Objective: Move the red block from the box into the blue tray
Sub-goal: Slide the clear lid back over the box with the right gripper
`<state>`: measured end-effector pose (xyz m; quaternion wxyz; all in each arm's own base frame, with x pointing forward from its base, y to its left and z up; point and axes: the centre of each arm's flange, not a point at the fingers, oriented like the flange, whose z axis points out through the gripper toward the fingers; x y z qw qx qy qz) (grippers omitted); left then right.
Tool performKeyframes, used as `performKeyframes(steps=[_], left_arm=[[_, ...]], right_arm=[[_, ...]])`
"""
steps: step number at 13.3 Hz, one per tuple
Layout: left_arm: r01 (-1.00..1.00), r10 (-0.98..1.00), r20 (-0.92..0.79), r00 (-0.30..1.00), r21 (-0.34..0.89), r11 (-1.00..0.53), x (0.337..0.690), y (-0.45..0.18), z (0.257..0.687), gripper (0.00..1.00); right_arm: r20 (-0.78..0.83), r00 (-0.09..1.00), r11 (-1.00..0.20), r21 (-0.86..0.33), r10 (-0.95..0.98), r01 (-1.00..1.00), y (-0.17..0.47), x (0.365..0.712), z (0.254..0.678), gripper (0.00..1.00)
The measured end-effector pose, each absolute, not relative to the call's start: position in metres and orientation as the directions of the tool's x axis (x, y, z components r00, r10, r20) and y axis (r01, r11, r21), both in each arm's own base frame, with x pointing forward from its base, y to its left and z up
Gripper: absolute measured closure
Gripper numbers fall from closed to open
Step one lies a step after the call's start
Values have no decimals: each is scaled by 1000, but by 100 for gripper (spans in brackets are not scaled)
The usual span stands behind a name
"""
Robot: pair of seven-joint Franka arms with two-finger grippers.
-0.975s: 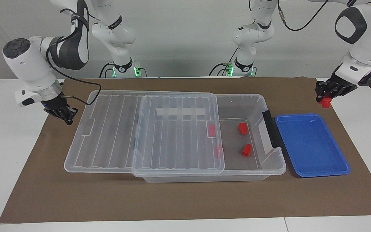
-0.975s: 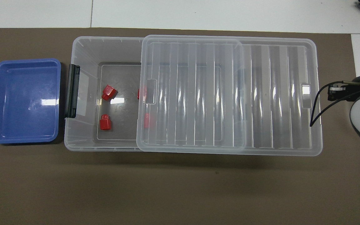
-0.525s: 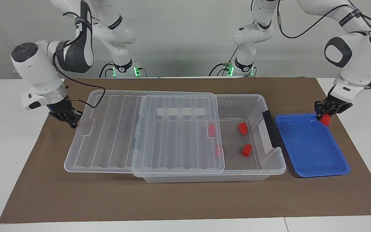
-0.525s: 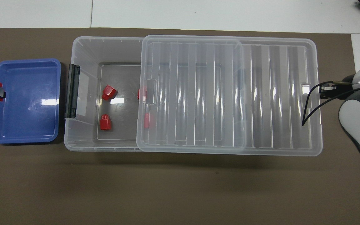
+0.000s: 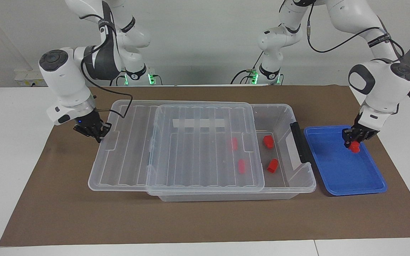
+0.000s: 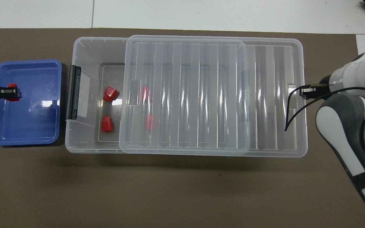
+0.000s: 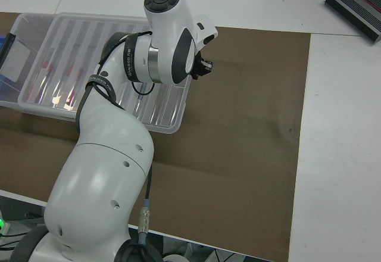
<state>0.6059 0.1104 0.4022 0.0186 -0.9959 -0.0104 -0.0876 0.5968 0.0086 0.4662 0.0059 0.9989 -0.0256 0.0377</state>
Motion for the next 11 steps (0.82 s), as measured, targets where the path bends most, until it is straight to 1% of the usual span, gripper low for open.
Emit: performKeyframes(steps=[3, 5, 11], left_arm=[[55, 49, 204, 978, -24, -998, 599, 103, 354, 66], [78, 73, 206, 976, -16, -997, 598, 102, 333, 66], [79, 74, 220, 973, -12, -997, 601, 97, 327, 66]], right_arm=[[67, 998, -1000, 10, 11, 11, 46, 594, 465, 99], [63, 997, -999, 9, 51, 51, 70, 591, 465, 99], [56, 993, -994, -30, 103, 105, 119, 583, 463, 99]])
